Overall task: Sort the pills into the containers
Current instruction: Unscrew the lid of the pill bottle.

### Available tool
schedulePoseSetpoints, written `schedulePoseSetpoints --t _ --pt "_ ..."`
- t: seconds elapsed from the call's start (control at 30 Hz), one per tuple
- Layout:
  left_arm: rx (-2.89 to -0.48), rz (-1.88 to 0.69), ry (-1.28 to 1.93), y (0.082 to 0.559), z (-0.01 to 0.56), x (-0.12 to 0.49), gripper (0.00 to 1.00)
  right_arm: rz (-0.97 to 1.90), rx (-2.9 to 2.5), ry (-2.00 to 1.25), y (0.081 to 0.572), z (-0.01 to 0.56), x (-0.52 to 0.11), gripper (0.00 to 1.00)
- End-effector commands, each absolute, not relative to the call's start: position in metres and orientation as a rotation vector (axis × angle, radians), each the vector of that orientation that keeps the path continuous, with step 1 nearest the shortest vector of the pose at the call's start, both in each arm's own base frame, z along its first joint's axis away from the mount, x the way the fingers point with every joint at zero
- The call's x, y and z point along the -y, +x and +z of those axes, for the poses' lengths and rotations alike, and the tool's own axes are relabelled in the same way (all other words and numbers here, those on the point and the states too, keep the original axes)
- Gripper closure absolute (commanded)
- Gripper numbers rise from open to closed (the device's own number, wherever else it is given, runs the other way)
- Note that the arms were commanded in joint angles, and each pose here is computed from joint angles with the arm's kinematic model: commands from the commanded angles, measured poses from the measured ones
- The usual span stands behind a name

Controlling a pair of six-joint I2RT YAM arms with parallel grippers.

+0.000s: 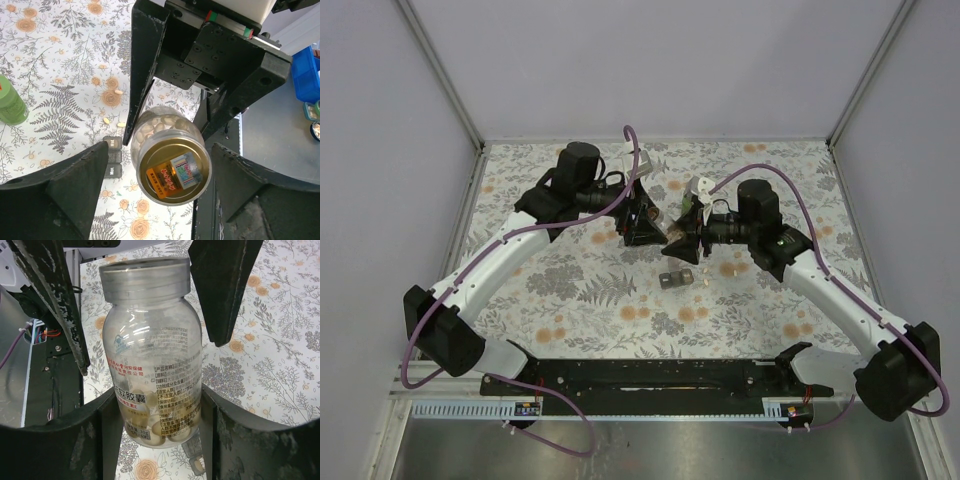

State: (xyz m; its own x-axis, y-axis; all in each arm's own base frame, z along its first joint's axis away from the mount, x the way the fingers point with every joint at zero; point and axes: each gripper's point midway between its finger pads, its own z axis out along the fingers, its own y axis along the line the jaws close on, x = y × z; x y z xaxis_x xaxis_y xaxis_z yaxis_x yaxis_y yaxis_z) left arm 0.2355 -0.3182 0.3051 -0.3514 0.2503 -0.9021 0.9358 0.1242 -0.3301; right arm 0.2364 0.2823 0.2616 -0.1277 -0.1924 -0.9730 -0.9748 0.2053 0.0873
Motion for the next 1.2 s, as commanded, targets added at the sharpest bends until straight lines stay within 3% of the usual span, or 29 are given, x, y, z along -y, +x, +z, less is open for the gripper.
schedulePoseSetpoints --t 0.0,0.17,0.43,0.73,1.17 --pt "-1.64 -1.198 1.174 0.24 0.325 0.317 0.09 1.026 -1.444 -1.167 0.231 0.283 -0.283 0.94" --pt "-1.608 -1.143 1.147 0.247 0.342 0.302 0.01 1.006 -1.455 -1.174 0.23 0.279 -0.28 0.96" --pt "-1.537 -1.036 1.215 0.239 0.364 0.272 0.01 0.977 -1.482 -1.184 0.229 0.271 -0.275 0.97" --pt "-1.219 -1.009 1.538 0.209 0.369 0.273 0.06 1.028 -1.487 -1.233 0.22 0.268 -0.277 0.97" --pt "-1.086 -1.011 1.729 0.203 0.338 0.297 0.14 1.052 -1.486 -1.257 0.215 0.265 -0.278 0.97"
